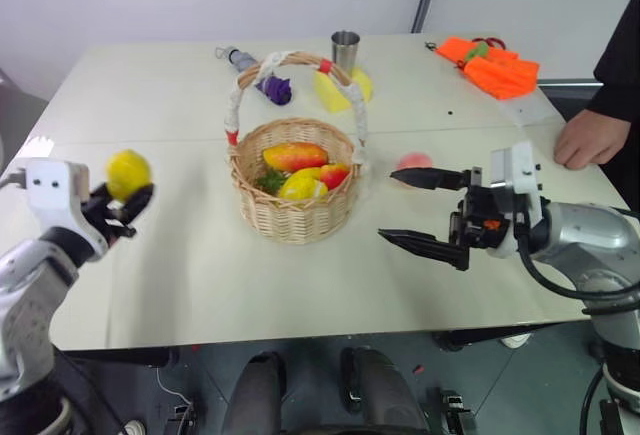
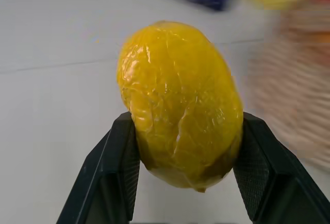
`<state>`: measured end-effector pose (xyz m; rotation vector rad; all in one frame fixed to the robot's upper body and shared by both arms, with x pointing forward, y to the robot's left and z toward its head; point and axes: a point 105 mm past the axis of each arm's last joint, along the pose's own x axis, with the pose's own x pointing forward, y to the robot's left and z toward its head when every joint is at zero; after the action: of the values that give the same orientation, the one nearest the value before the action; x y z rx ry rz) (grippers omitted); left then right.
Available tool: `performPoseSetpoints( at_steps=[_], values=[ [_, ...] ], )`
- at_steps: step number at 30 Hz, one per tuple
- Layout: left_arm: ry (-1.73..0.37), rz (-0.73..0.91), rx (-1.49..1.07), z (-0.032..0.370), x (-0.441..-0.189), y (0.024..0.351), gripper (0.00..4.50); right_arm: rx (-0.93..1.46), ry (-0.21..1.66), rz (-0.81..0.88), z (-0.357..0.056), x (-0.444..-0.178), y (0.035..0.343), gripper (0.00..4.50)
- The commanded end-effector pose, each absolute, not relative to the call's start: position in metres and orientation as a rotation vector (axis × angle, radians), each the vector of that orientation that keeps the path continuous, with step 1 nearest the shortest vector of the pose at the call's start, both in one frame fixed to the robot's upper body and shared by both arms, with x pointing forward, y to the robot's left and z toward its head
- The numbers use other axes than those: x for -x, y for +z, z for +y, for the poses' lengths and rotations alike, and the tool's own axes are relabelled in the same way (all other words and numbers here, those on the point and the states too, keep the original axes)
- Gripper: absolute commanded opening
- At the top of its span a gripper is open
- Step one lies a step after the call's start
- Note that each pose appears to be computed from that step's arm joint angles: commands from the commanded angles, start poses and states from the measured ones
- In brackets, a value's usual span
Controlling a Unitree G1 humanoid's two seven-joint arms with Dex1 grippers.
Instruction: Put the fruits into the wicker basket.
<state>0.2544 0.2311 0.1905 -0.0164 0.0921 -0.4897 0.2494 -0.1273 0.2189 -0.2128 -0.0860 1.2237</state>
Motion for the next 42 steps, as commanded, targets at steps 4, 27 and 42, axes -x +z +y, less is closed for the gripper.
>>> performPoseSetpoints(
  at_steps=[4,27,42],
  values=[
    [-0.805,0.008,-0.042,0.152,-0.252,0.226,2.03,0.252,1.207,-0.125,-0.130,-0.255,0.226,4.50],
    [-0.993,0.004,-0.132,0.124,-0.266,0.211,4.45,0.130,0.425,-0.012,-0.186,-0.389,0.185,4.50],
    [-0.992,-0.039,-0.128,0.126,-0.255,0.215,4.50,0.128,0.365,0.171,-0.186,-0.406,0.141,3.62]
  ],
)
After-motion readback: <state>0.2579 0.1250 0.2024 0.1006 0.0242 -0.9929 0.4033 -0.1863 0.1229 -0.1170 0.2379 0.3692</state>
